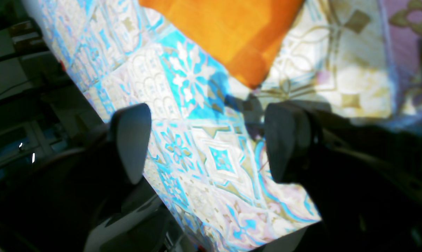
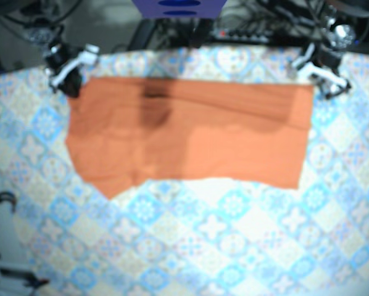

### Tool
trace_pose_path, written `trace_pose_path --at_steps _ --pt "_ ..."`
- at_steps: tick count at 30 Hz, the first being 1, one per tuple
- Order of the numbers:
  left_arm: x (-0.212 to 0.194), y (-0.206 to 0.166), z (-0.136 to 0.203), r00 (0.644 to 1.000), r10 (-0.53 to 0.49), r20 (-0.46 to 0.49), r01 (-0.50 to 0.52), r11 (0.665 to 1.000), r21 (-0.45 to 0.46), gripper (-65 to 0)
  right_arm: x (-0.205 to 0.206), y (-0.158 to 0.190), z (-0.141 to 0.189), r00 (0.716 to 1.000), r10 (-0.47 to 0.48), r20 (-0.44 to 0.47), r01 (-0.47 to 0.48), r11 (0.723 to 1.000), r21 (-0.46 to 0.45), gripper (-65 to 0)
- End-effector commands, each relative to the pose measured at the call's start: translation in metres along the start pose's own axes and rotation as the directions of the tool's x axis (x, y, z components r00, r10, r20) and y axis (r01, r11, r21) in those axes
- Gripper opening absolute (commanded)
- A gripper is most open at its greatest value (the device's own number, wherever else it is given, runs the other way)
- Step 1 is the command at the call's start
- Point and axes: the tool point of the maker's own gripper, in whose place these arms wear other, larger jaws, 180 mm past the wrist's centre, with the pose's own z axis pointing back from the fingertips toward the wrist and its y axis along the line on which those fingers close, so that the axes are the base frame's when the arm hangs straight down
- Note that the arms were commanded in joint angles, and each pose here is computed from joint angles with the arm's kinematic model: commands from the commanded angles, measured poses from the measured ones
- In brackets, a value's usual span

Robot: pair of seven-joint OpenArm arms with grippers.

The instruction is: Fold the T-shirt properly

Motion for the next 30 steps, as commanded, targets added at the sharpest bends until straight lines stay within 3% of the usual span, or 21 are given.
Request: trace_pose_path --at_steps 1,8,13,16,23,30 --pt "-0.002 0.01 0.002 1.0 -0.012 0.002 0.012 0.999 0.029 -15.0 -0.007 -0.008 0.002 1.0 0.017 -0.008 -0.017 1.0 -0.022 -42.4" --pt "-0.002 0.01 0.002 1.0 -0.014 0.003 0.014 0.999 0.029 -15.0 0.003 -0.003 0.001 1.0 0.018 0.016 -0.018 1.0 -0.01 -45.3" --pt "-0.005 -0.001 0.006 1.0 -0.025 -0.003 0.025 1.0 0.004 -15.0 0.002 -0.003 0.001 1.0 0.018 0.014 -0.018 1.0 -0.01 -58.1" --pt "-0.006 -0.001 0.006 1.0 -0.024 -0.003 0.024 1.0 0.002 -15.0 0.002 -0.003 0.001 1.0 0.018 0.014 -0.018 1.0 -0.01 -62.4" --pt "-0.004 -0.002 0.006 1.0 -0.03 0.0 0.03 1.0 -0.004 -15.0 0.002 -0.003 0.001 1.0 0.018 0.014 -0.018 1.0 -0.01 -63.6" --pt "0.022 -0.002 -0.003 0.997 -0.061 0.057 0.062 0.998 -0.001 -15.0 0.002 -0.003 0.001 1.0 0.017 0.014 -0.016 1.0 -0.011 -65.0"
